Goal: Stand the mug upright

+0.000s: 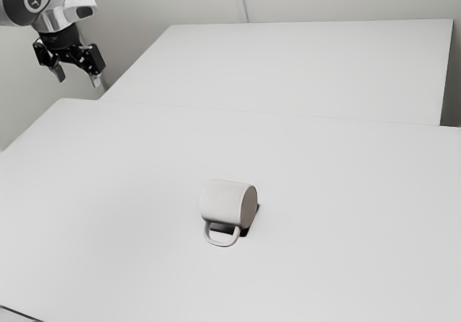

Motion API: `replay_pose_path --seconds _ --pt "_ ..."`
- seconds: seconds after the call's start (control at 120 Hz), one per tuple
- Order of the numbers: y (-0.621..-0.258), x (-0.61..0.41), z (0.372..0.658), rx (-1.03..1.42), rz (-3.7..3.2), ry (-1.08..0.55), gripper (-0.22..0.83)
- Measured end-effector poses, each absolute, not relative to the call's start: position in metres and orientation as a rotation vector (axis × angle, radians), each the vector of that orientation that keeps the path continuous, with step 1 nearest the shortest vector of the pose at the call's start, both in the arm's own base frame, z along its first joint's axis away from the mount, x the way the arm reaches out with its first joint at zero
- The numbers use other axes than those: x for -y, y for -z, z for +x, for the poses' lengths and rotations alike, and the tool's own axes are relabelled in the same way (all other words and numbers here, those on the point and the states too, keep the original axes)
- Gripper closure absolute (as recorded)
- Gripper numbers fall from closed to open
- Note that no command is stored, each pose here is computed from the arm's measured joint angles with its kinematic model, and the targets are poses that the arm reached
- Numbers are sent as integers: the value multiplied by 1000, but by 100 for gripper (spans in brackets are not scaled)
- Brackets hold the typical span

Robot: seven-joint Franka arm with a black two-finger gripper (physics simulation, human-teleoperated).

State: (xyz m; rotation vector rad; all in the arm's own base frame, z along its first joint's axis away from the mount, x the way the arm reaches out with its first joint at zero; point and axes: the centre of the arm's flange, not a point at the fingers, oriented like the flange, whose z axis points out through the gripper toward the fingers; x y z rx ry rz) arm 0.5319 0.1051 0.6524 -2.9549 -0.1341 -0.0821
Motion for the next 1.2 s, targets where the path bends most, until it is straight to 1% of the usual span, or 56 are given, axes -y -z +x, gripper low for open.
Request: replay_pose_path --seconds 0.258,0.4,0.517,0.683,0.783,0.892,0.992,1.2 --pt "-648 -112 532 152 -2956 79 0" --pt "-626 -119 531 181 -3005 31 0" --pt "-582 -115 527 248 -3181 -74 0" --pt "-518 -124 515 448 -3410 -246 0" --pt "-478 -130 513 560 -3493 -359 0" --pt "-435 -136 523 677 -3555 -466 0" --pt "-399 -119 539 703 -3614 -536 0" --pt "-350 -112 556 845 -3704 -574 0"
